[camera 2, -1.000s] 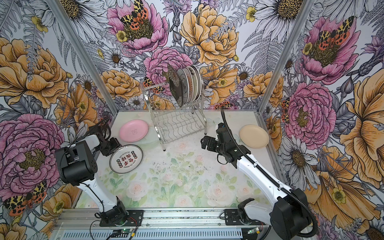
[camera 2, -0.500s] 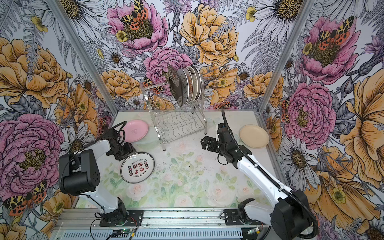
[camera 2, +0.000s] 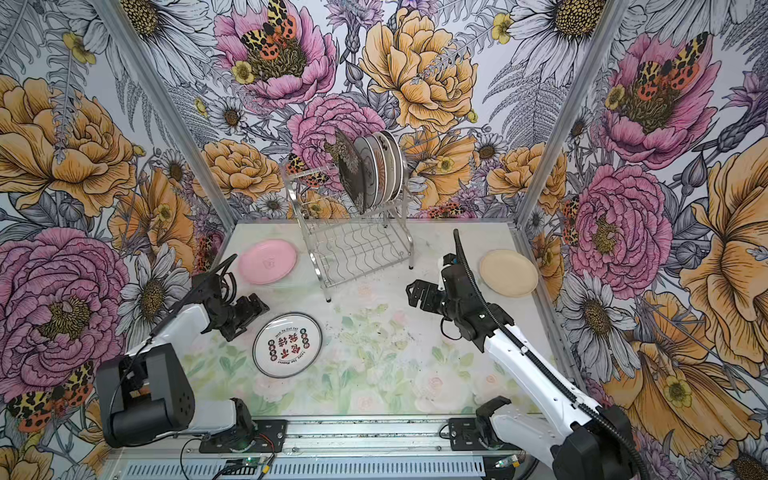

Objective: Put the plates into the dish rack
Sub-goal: 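Grasp the red-text white plate's rim with the left gripper and drag it, then drag the red-text white plate with the left gripper toward the right gripper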

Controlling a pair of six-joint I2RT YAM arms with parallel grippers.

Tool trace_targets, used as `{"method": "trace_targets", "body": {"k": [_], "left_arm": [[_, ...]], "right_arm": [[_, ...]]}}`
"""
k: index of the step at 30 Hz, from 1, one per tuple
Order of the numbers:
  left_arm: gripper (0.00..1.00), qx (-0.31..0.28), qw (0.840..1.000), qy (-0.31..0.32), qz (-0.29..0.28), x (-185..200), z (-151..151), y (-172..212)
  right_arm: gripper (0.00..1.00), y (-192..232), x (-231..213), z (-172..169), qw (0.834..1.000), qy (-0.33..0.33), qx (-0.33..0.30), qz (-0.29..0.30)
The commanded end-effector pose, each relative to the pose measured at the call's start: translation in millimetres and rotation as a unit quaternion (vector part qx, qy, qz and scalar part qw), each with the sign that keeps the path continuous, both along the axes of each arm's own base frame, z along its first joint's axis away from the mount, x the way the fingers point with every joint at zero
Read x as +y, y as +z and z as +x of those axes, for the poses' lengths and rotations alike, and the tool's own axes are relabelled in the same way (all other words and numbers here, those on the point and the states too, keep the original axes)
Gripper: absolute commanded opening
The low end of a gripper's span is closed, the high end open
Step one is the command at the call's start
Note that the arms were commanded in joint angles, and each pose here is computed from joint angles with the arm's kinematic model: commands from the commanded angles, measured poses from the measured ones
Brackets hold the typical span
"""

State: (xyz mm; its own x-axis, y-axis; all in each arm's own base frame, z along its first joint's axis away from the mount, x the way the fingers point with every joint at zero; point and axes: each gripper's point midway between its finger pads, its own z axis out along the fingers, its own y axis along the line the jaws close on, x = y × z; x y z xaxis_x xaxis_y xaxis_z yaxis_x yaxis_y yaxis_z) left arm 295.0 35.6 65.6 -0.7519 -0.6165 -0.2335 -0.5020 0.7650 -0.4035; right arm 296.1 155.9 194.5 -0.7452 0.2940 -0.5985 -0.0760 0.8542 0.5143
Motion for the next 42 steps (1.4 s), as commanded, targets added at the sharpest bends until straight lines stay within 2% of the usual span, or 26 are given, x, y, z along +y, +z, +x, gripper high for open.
{"method": "trace_targets", "body": {"k": [1, 6, 16, 26, 33, 36, 42], "left_arm": [[0.93, 0.019, 1.0, -0.002, -0.01, -4.6, -8.2, -10.3], [0.94, 0.043, 0.999, -0.013, -0.017, -10.4, -10.0, -23.9], [0.94, 0.079, 0.992, -0.091, -0.042, -59.8, -16.6, -37.0], [0.94, 0.087, 0.979, -0.168, -0.074, -147.7, -40.1, -28.2], [0.94, 0.068, 0.968, -0.211, -0.119, -208.8, -51.7, -21.2], [0.94, 0.065, 0.965, -0.224, -0.117, -214.0, -58.4, -20.3], [0.93, 0.049, 0.971, -0.206, -0.11, -191.4, -74.6, -23.3]], "right_arm": [[0.98, 1.0, -8.0, -2.5, 1.0, -0.016, -0.004, -0.001], [0.98, 2.4, -10.0, -5.0, 1.0, -0.018, -0.007, -0.002], [0.98, 5.9, -17.3, -9.9, 0.999, -0.03, -0.014, -0.006], [0.98, 2.4, -16.9, -9.9, 1.0, -0.029, -0.007, -0.007], [0.98, 0.1, -13.4, -7.7, 1.0, -0.022, -0.001, -0.01], [0.98, 1.4, -13.0, -6.8, 1.0, -0.02, -0.003, -0.01], [0.98, -2.3, -11.9, -9.9, 1.0, -0.015, 0.002, -0.008]]}}
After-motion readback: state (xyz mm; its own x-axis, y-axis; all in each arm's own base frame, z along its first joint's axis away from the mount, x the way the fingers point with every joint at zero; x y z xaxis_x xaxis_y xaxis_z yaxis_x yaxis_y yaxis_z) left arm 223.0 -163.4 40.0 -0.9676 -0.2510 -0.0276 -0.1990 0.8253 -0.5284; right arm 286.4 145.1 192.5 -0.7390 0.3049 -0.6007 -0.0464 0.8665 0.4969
